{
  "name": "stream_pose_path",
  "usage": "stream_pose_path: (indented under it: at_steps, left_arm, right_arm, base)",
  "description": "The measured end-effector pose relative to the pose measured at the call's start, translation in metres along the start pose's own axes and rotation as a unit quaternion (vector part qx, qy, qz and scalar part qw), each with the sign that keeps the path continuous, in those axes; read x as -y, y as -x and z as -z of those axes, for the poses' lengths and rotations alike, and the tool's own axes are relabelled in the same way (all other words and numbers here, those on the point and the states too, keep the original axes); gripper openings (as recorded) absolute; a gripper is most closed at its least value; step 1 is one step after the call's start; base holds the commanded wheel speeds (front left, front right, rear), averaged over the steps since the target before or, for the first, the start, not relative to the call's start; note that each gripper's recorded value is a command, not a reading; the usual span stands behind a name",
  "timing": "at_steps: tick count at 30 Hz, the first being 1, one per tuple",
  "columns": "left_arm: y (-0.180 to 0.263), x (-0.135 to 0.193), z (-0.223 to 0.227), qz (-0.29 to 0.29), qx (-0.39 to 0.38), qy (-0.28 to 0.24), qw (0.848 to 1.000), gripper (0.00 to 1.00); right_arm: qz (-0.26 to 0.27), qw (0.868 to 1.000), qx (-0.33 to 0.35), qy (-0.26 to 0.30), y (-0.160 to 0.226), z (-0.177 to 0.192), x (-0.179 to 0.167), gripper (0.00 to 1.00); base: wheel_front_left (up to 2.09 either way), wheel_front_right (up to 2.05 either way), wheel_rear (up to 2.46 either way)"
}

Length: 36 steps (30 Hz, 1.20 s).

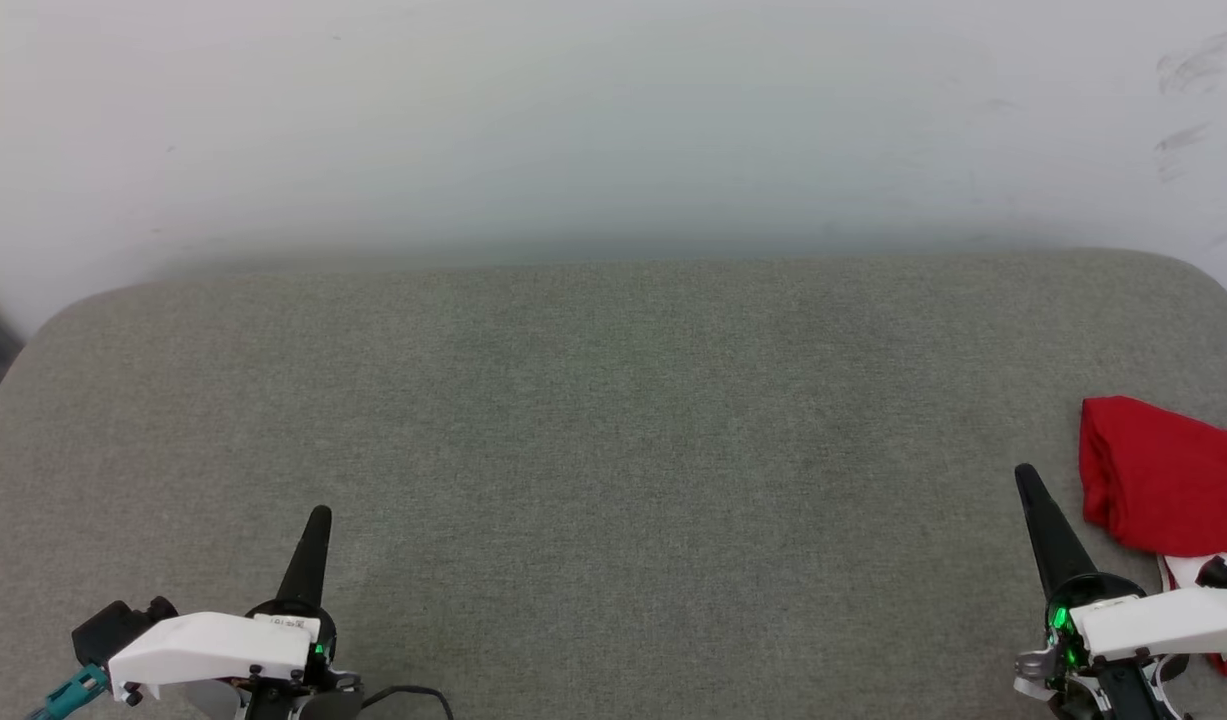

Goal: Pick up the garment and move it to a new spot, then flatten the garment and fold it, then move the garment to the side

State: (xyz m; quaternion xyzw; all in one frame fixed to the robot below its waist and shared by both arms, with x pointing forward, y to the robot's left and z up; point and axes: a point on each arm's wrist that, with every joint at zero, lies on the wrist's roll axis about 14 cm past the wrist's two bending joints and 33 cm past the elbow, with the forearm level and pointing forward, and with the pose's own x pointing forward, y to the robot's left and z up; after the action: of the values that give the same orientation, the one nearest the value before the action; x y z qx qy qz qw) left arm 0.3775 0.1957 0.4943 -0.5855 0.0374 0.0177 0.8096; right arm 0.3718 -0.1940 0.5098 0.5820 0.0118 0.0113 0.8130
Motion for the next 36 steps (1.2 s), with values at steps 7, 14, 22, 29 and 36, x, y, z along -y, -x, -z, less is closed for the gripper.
stream_pose_path:
  at_steps: [7,14,22,29,36]
  left_arm:
    - [-0.003,0.002,-0.001,0.006,0.002,0.035,0.999,0.00]
    - [-0.004,0.003,-0.002,0.010,0.003,0.063,0.998,0.00]
    - [-0.006,0.006,-0.004,0.020,0.006,0.093,0.995,0.00]
    - [-0.007,0.007,-0.005,0.025,0.009,0.129,0.991,0.00]
    - [-0.009,0.009,-0.007,0.033,0.013,0.151,0.988,0.00]
  right_arm:
    - [0.001,0.999,0.004,-0.035,-0.003,-0.002,0.001,0.00]
    - [0.003,0.998,0.006,-0.064,-0.005,-0.002,0.003,0.00]
    - [0.003,0.995,0.009,-0.095,-0.009,-0.003,0.004,0.00]
    - [0.005,0.991,0.014,-0.131,-0.012,-0.004,0.007,0.00]
    - [0.005,0.988,0.015,-0.154,-0.015,-0.004,0.007,0.00]
  base:
    - [0.00,0.00,0.00]
    - [0.00,0.00,0.00]
    - [0.00,0.00,0.00]
    - [0.00,0.00,0.00]
    - [0.00,0.00,0.00]
